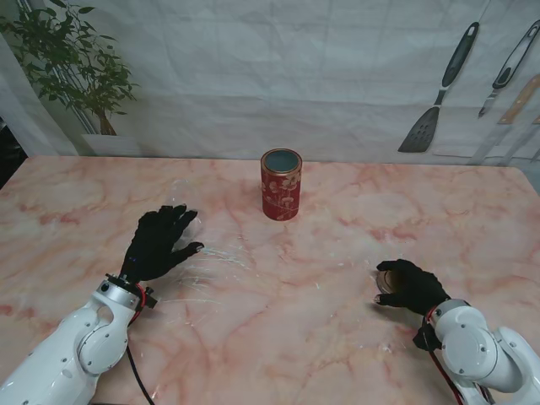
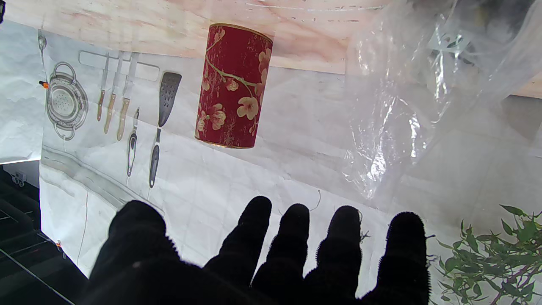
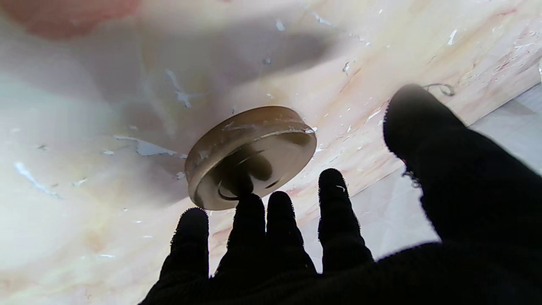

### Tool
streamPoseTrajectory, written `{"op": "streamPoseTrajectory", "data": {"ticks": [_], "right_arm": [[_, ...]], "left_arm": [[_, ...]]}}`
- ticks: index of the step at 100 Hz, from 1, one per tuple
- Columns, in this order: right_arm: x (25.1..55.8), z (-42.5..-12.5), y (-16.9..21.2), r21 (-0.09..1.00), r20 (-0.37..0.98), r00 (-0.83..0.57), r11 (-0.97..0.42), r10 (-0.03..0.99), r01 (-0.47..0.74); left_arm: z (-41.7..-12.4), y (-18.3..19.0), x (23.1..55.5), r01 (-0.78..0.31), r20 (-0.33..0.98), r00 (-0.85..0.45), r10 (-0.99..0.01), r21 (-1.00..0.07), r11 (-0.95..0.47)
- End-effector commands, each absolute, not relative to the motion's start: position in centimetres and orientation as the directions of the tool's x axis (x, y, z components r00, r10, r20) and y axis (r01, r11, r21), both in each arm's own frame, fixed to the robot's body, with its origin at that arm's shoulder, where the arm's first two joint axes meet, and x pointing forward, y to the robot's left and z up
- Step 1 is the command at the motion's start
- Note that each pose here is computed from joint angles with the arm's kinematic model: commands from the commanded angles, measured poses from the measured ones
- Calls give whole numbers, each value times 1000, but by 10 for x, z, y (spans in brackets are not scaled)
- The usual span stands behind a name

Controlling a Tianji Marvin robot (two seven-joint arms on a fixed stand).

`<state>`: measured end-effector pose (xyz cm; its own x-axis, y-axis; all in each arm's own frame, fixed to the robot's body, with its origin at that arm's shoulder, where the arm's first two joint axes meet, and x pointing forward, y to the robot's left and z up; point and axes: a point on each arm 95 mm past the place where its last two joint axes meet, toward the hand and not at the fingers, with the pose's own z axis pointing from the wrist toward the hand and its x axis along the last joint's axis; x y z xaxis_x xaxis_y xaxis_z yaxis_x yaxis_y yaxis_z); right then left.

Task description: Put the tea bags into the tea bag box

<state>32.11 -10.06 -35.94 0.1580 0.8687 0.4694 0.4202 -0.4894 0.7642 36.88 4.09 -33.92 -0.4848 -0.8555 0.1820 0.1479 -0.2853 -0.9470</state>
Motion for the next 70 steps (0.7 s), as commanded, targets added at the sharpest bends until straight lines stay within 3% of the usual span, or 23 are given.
{"op": "streamPoseTrajectory", "data": {"ticks": [1, 23, 70], "right_arm": [[318, -369, -102, 747, 468, 172, -492, 867, 447], [319, -379, -105, 731, 470, 190, -501, 862, 464], [329, -374, -105, 777, 492, 170, -518, 854, 359]], "left_arm": [[-338, 39, 368, 147, 186, -482, -856, -946, -288], [-338, 39, 368, 146, 187, -482, -856, -946, -290], [-335, 39, 368, 139, 182, -485, -856, -950, -281]]}}
